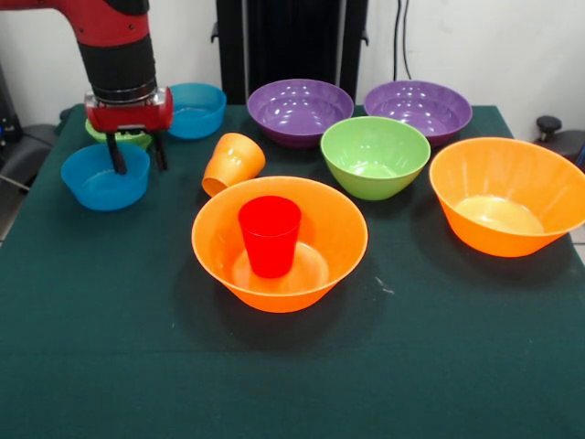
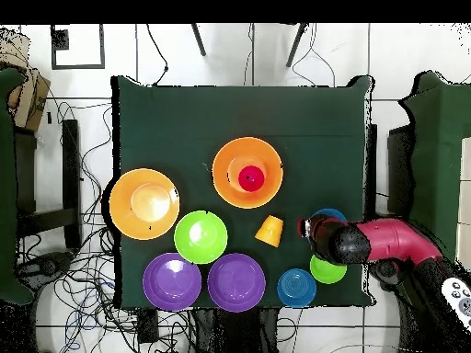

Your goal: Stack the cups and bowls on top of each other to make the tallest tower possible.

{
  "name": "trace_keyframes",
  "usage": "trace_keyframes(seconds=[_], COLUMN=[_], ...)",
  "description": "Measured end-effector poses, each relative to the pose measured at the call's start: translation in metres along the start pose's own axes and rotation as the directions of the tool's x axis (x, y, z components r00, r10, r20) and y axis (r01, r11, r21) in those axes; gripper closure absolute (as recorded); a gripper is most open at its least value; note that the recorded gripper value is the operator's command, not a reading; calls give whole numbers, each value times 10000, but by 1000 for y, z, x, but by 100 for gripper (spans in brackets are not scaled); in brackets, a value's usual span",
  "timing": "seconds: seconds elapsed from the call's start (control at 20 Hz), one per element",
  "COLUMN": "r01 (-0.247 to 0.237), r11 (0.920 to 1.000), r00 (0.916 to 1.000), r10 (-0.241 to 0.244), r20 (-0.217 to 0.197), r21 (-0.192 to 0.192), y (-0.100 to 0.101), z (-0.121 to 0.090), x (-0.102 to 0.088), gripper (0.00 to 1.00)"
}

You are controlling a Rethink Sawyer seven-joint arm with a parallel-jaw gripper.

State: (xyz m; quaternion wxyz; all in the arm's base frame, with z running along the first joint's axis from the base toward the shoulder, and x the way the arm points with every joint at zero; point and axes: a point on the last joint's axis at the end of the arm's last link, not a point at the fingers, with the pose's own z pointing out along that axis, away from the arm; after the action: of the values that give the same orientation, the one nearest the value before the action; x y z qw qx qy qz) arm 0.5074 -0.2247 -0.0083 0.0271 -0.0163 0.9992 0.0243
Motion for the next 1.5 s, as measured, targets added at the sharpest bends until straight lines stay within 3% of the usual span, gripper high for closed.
trace_keyframes(seconds=[0.3, 0.35, 1.2, 1.5], r01=[80, 73, 86, 109], r11=[9999, 9997, 10000, 9993], r00=[10000, 10000, 9997, 9993], r10=[-80, -72, -85, -123], r20=[10, 34, 211, 360], r21=[-152, -212, -12, 368], y=[9, 11, 4, -7], z=[12, 14, 7, -10], x=[-3, -3, -8, -13], gripper=[0, 100, 100, 100])
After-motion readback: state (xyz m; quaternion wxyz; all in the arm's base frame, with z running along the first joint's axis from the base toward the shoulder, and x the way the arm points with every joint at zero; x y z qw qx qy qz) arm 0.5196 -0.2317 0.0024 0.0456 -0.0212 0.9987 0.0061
